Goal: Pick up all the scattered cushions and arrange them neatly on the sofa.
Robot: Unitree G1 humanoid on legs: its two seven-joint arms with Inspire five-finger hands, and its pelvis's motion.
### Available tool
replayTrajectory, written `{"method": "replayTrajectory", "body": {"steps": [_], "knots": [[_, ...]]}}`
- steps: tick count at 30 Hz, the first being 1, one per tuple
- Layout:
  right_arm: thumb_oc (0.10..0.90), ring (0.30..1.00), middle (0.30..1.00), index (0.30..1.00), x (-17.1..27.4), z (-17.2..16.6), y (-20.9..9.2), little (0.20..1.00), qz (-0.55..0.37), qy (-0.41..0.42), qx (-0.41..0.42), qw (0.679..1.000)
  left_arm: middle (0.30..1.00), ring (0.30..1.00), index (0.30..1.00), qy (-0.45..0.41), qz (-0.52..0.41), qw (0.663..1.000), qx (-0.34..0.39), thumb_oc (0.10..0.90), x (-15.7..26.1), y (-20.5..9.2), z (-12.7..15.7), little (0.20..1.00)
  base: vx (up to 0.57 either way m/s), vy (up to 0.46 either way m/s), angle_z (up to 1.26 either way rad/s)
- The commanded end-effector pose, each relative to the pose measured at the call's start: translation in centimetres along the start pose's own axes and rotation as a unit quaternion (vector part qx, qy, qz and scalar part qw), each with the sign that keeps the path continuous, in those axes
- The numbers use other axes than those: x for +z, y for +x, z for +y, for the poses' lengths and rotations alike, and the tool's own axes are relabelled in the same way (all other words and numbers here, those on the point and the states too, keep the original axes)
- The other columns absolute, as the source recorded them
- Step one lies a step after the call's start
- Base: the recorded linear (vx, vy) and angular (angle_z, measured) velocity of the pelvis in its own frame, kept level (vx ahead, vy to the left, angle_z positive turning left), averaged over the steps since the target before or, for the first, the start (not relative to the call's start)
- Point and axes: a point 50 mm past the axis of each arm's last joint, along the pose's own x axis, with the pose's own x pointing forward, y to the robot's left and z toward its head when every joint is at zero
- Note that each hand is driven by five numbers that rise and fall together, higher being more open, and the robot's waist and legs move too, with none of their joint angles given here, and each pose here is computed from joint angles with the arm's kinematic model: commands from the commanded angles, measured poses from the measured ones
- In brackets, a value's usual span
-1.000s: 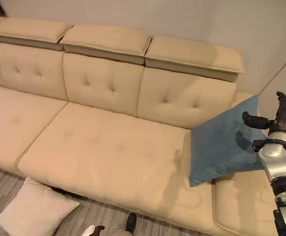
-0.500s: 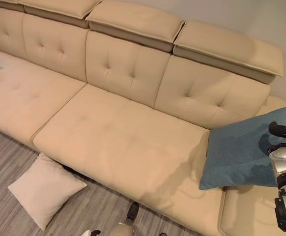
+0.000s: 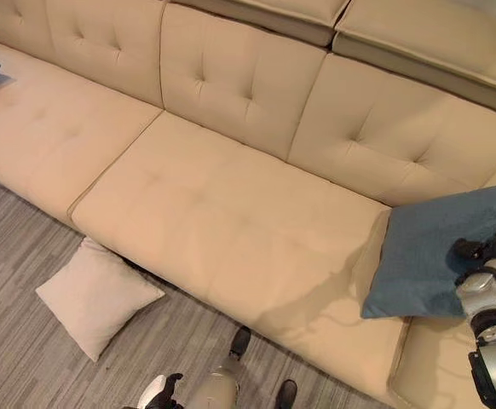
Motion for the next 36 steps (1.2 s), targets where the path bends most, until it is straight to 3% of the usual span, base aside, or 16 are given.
{"method": "replayTrajectory", "body": {"steps": [1, 2, 3, 4, 7, 15, 19, 24, 29, 30, 31, 33, 36], "knots": [[0.8, 0.9, 0.9, 0.9, -5.4, -1.6, 0.1, 0.9, 0.058, -0.076, -0.038, 0.995, 0.9, 0.9, 0.9, -0.012, -0.006, 1.0, 0.015, 0.8, 0.9, 0.2, -0.4, 0.9, 0.05, -0.013, 0.06], [0.758, 0.836, 0.836, 0.836, -7.6, -0.5, -1.1, 0.836, 0.093, -0.086, -0.012, 0.992, 0.9, 0.9, 0.9, -0.005, 0.005, 1.0, 0.009, 0.8, 0.4, 0.0, -0.8, 0.9, 0.05, -0.014, 0.17], [0.651, 0.676, 0.676, 0.676, -7.7, -0.5, -1.1, 0.676, 0.094, -0.086, -0.012, 0.992, 0.9, 0.9, 0.9, -0.005, 0.005, 1.0, 0.009, 0.8, 0.4, 0.0, -0.8, 0.9, 0.02, -0.012, 0.31], [0.4, 0.3, 0.3, 0.3, -8.5, 0.1, -1.7, 0.3, 0.105, -0.091, 0.006, 0.99, 0.9, 0.9, 0.9, 0.002, 0.015, 1.0, 0.004, 0.8, 0.0, -0.2, -1.0, 0.9, 0.01, -0.006, 0.27], [0.4, 0.3, 0.3, 0.3, -10.1, 1.2, -2.8, 0.3, 0.11, -0.126, 0.053, 0.984, 0.9, 0.9, 0.9, 0.025, 0.047, 0.999, -0.012, 0.8, -1.7, -0.7, -1.6, 0.9, 0.01, -0.016, -0.01], [0.4, 0.3, 0.3, 0.3, -9.4, 1.6, -3.0, 0.3, 0.048, -0.147, 0.07, 0.986, 0.9, 0.9, 0.9, 0.013, 0.072, 0.997, 0.003, 0.8, -2.6, -0.7, -0.8, 0.9, 0.0, -0.004, -0.02], [0.4, 0.3, 0.3, 0.3, -6.1, 0.6, -2.1, 0.3, -0.041, -0.135, 0.028, 0.99, 0.9, 0.9, 0.9, -0.018, 0.057, 0.998, 0.025, 0.8, -1.5, -0.1, 0.1, 0.9, -0.03, 0.006, -0.07], [0.4, 0.3, 0.3, 0.3, 0.4, -2.8, -3.0, 0.3, -0.212, -0.033, -0.06, 0.975, 0.9, 0.9, 0.9, -0.111, 0.0, 0.992, 0.067, 0.8, 1.8, 1.0, 2.2, 0.9, -0.02, 0.021, -0.18], [0.4, 0.3, 0.3, 0.3, 5.6, -4.9, -6.4, 0.3, -0.349, 0.076, -0.063, 0.932, 0.9, 0.9, 0.9, -0.211, -0.094, 0.961, 0.155, 0.8, 5.2, 1.4, 7.4, 0.9, -0.01, -0.003, -0.15], [0.4, 0.3, 0.3, 0.3, 5.5, -4.9, -6.4, 0.3, -0.349, 0.076, -0.062, 0.932, 0.9, 0.9, 0.9, -0.211, -0.094, 0.961, 0.155, 0.8, 5.2, 1.4, 7.4, 0.9, -0.04, 0.002, -0.1], [0.4, 0.3, 0.3, 0.3, 7.6, -5.7, -8.3, 0.3, -0.399, 0.138, -0.046, 0.905, 0.9, 0.9, 0.9, -0.243, -0.129, 0.942, 0.19, 0.8, 6.5, 1.1, 9.3, 0.9, -0.01, -0.009, -0.08], [0.4, 0.3, 0.3, 0.3, 8.2, -5.8, -8.9, 0.3, -0.414, 0.157, -0.034, 0.896, 0.9, 0.9, 0.9, -0.253, -0.143, 0.936, 0.198, 0.8, 6.9, 1.0, 9.9, 0.9, 0.01, -0.013, -0.08], [0.4, 0.3, 0.3, 0.3, 11.8, -7.2, -11.7, 0.3, -0.489, 0.237, -0.014, 0.839, 0.9, 0.9, 0.9, -0.299, -0.192, 0.909, 0.217, 0.8, 8.6, 0.3, 11.6, 0.9, 0.0, -0.001, -0.02]]}}
